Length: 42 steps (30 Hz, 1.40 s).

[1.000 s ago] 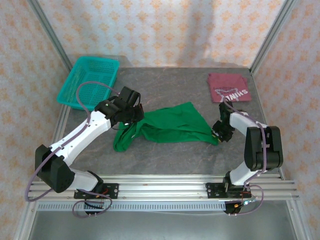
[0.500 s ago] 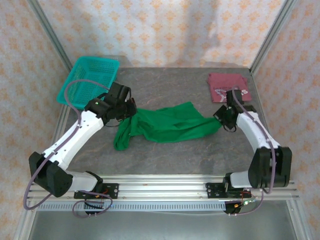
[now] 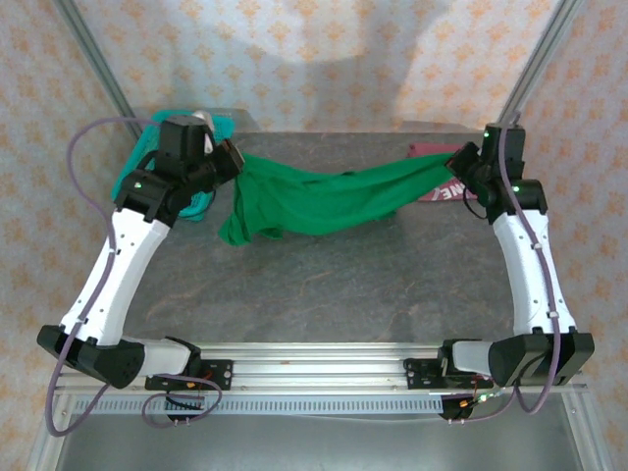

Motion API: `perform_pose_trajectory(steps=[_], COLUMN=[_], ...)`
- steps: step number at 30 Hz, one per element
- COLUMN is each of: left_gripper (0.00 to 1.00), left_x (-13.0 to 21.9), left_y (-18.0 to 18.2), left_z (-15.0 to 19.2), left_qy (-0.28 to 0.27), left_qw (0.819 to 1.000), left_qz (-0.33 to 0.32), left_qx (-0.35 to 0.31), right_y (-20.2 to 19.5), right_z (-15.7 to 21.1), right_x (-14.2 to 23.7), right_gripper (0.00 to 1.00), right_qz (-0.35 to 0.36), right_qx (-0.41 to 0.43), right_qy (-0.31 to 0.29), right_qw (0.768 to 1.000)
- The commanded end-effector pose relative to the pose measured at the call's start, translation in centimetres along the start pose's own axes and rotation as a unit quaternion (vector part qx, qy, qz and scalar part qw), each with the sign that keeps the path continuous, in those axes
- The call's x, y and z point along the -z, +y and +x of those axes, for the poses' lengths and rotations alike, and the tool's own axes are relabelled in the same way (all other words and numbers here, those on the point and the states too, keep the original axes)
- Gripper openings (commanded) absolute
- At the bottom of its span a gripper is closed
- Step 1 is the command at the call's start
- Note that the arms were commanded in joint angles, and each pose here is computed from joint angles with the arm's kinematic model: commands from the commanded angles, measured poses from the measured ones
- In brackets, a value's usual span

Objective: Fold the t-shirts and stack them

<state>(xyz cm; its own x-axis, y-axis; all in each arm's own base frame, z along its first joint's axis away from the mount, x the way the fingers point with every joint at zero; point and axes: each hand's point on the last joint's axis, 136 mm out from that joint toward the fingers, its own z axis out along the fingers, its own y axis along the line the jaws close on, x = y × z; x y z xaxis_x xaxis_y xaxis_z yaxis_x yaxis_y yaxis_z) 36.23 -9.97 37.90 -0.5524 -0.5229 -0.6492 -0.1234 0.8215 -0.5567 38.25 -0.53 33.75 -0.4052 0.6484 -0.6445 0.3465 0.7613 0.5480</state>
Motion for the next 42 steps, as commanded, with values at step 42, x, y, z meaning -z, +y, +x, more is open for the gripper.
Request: perform_pose_trajectory(steps=[42], left_gripper=[0.00], left_x=[-10.8], left_y=[2.5], left_z=[-2.8], left_qy=[-0.014], left_qw=[0.996], left_qz=[-0.051], left_qx=[-0.069], right_y=[2.2], right_z=[-4.8], right_x=[-7.5], right_gripper=[0.00], right_qz=[-0.039], right_qx=[0.045], right_qy=[0.025], right_qw=[0.998])
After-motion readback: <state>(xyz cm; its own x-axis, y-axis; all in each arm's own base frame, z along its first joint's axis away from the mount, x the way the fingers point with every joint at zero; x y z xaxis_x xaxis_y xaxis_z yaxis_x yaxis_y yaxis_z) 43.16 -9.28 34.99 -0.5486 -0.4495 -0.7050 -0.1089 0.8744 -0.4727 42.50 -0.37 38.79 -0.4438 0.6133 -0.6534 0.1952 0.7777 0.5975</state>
